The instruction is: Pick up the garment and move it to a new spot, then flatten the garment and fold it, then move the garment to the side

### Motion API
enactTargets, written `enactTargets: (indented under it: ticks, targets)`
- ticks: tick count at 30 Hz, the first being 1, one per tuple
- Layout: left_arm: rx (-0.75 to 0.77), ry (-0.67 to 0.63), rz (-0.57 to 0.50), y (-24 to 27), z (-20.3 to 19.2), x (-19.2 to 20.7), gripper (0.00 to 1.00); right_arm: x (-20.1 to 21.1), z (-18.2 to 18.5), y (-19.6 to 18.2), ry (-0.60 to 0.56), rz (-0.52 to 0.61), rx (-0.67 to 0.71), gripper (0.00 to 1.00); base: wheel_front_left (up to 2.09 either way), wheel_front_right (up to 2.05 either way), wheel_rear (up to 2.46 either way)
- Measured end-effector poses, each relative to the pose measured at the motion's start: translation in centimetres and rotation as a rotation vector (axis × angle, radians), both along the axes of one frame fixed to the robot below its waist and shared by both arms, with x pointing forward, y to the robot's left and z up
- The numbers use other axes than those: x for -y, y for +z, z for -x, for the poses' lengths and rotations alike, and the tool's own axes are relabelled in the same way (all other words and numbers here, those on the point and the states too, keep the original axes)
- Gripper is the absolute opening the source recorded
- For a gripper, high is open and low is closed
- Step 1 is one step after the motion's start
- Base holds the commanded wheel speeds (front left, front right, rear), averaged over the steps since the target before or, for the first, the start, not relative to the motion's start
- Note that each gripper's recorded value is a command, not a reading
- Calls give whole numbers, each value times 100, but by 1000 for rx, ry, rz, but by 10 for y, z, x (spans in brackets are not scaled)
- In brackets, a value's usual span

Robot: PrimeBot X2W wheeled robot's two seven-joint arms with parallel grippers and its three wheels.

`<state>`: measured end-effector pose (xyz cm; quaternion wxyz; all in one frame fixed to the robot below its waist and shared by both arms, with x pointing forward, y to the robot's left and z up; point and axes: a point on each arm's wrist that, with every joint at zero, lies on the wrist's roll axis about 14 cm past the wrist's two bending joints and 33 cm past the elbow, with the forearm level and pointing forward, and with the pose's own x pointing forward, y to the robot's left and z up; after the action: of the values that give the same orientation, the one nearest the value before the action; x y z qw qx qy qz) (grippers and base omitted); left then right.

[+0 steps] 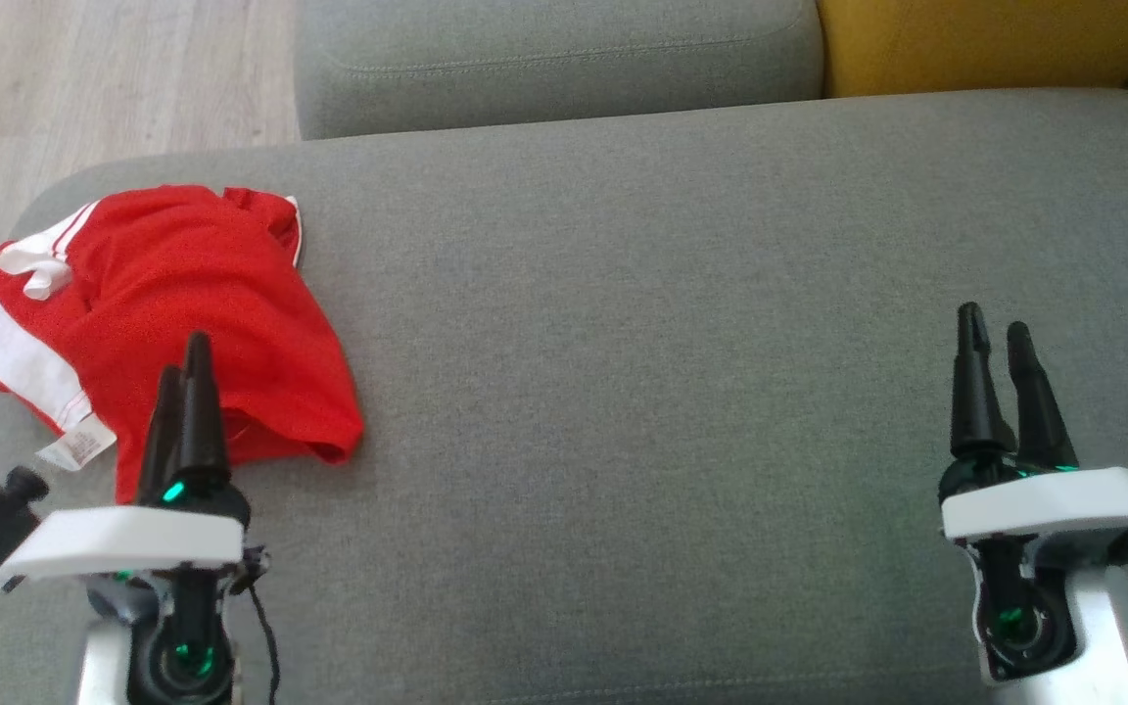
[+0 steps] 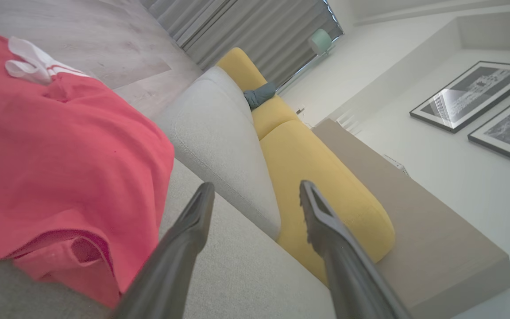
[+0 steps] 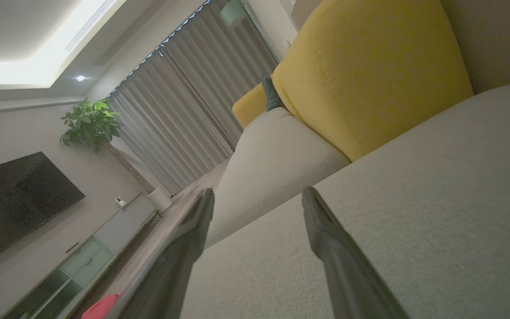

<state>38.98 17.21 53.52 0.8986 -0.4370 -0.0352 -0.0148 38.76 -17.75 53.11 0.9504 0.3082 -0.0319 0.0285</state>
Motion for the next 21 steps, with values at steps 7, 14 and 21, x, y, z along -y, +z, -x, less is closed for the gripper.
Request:
enactTargets:
  ticks: [7, 14, 21]
  targets:
    - [25, -34, -132, 5, -1, 15, 100, -4, 0, 0, 7, 95, 8, 100, 0, 0, 0]
    - [61, -76, -309, 9, 1, 35, 100, -9, 1, 2, 13, 192, 27, 100, 0, 0, 0]
    - [73, -102, -457, 9, 2, 46, 100, -11, 2, 3, 15, 312, 42, 100, 0, 0, 0]
